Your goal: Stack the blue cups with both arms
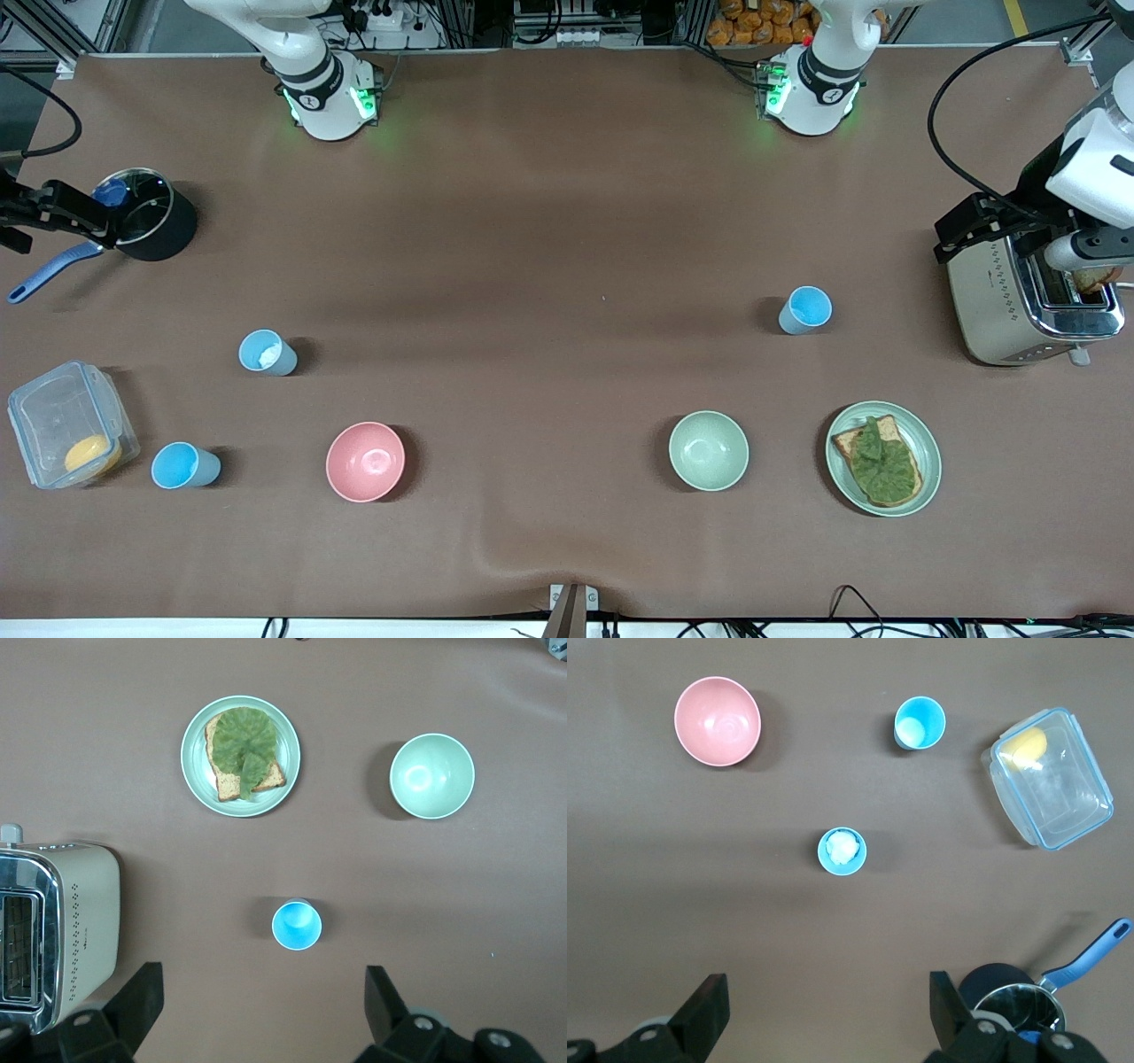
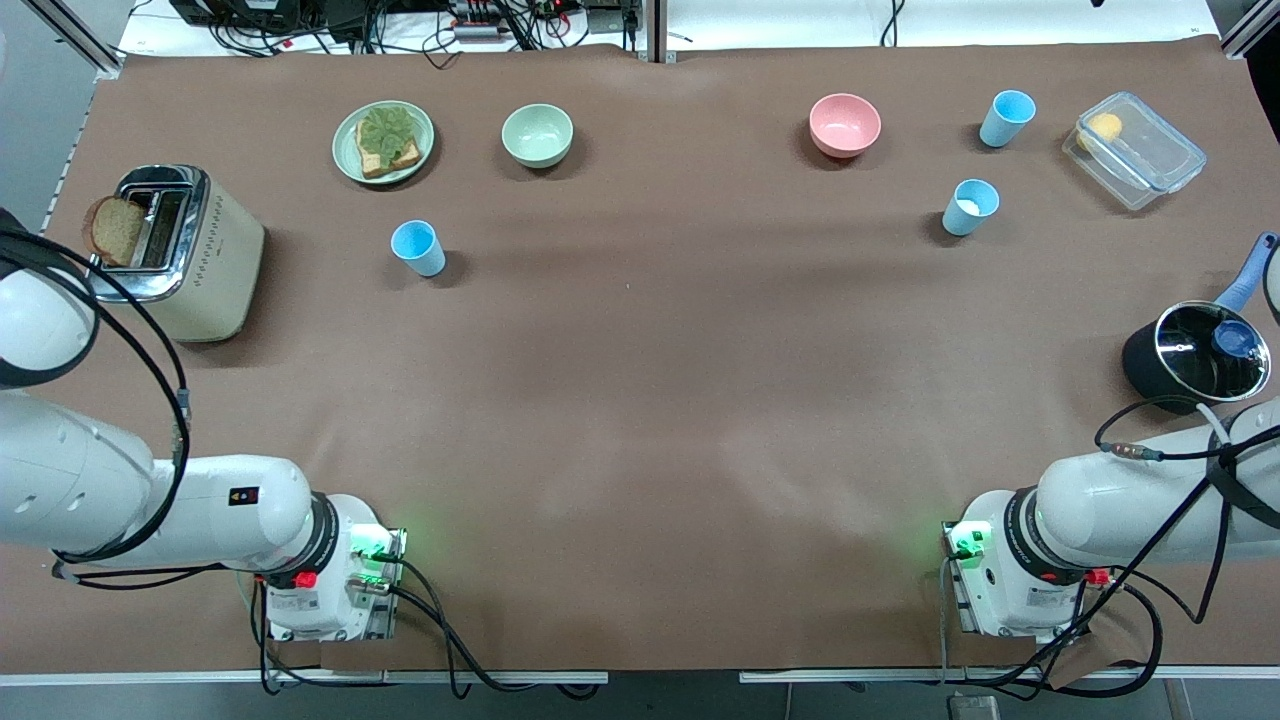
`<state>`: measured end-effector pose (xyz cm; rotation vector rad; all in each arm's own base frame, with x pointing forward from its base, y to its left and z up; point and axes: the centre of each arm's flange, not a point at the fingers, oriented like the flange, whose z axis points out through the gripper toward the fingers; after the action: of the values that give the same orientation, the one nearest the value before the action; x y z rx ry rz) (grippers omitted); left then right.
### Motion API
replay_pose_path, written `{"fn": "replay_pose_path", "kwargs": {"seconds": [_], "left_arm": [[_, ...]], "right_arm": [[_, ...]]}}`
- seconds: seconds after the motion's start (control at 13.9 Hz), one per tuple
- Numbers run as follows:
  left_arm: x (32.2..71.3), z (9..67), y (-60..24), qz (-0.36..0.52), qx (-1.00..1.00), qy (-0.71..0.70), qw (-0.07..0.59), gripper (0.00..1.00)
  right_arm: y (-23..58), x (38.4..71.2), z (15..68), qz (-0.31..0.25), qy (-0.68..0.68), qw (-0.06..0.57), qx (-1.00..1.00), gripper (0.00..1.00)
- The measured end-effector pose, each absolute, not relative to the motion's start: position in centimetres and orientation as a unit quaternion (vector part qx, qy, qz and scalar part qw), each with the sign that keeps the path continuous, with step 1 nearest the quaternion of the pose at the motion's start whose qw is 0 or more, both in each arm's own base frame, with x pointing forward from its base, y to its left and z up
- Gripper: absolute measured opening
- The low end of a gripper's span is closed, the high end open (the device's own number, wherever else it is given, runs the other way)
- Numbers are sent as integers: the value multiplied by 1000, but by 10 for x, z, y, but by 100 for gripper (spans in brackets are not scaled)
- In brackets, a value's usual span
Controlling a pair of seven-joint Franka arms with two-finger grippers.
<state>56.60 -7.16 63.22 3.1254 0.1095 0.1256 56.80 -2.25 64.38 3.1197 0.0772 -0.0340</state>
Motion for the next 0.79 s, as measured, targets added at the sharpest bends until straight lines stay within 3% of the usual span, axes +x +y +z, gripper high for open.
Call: {"fn": "replay_pose_path", "kwargs": {"seconds": [0.79], "left_arm": [[566, 632, -72, 40, 999, 35, 6, 100]], "right_arm": [[-29, 577, 631, -17, 8, -1, 1000, 100]]}}
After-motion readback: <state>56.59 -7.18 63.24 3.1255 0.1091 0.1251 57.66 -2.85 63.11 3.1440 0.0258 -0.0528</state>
